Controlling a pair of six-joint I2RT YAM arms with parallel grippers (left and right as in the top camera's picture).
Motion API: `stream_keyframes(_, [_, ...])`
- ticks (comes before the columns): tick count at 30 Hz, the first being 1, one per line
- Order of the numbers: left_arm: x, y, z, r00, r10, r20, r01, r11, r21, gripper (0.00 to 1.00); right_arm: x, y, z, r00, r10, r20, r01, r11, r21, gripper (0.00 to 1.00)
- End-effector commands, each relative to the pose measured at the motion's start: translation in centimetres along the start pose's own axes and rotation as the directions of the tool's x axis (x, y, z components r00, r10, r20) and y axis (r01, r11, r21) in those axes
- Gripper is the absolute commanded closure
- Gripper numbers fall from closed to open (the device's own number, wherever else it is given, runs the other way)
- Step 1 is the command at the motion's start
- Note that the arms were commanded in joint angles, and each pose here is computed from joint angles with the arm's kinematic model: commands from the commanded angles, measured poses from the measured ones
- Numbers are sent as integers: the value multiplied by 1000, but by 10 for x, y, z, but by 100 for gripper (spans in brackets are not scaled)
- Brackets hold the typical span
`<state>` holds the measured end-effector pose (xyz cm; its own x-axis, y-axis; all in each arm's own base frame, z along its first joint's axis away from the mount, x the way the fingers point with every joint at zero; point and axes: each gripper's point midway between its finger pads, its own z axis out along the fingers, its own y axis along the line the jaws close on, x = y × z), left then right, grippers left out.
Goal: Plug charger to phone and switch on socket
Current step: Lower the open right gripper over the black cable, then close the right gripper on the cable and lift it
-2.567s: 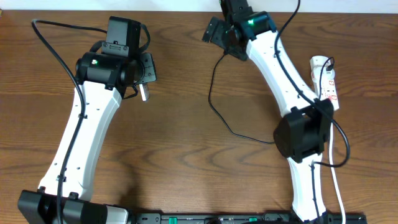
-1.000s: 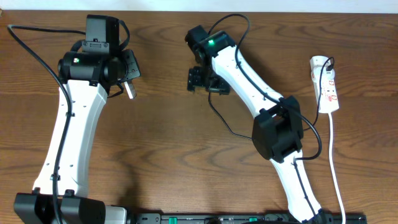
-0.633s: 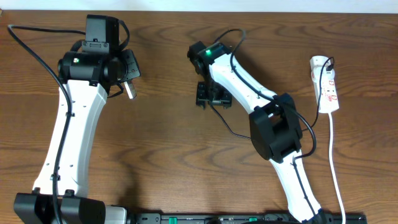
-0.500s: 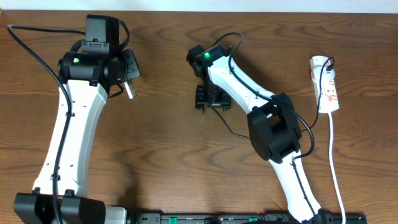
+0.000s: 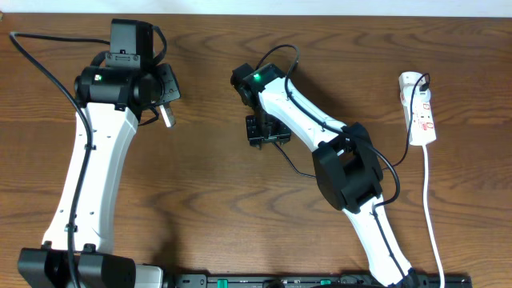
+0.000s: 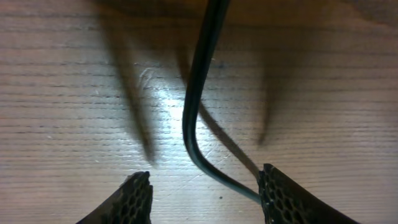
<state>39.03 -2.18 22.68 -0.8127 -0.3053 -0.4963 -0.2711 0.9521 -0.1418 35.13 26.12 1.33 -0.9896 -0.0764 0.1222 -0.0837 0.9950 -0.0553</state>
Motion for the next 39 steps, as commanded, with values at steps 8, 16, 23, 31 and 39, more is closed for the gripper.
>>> stream_keyframes(8, [-8, 2, -16, 999, -9, 48, 9, 1000, -3, 93, 18, -5, 20, 997, -65, -50, 68, 996, 61, 65])
stream_keyframes(16, [-8, 2, -16, 999, -8, 47, 9, 1000, -3, 93, 33, -12, 18, 990, -83, -116, 93, 992, 81, 90])
stream_keyframes(23, [-8, 2, -16, 999, -8, 47, 8, 1000, -3, 93, 63, -19, 12, 969, -101, -227, 131, 984, 122, 98])
stream_keyframes(31, [-8, 2, -16, 999, -8, 48, 8, 1000, -3, 93, 91, -15, 4, 940, -164, -298, 218, 963, 157, 99])
stream_keyframes(39, [-8, 2, -16, 999, -8, 46, 8, 1000, -3, 93, 107, -23, -33, 946, -164, -278, 221, 957, 187, 99])
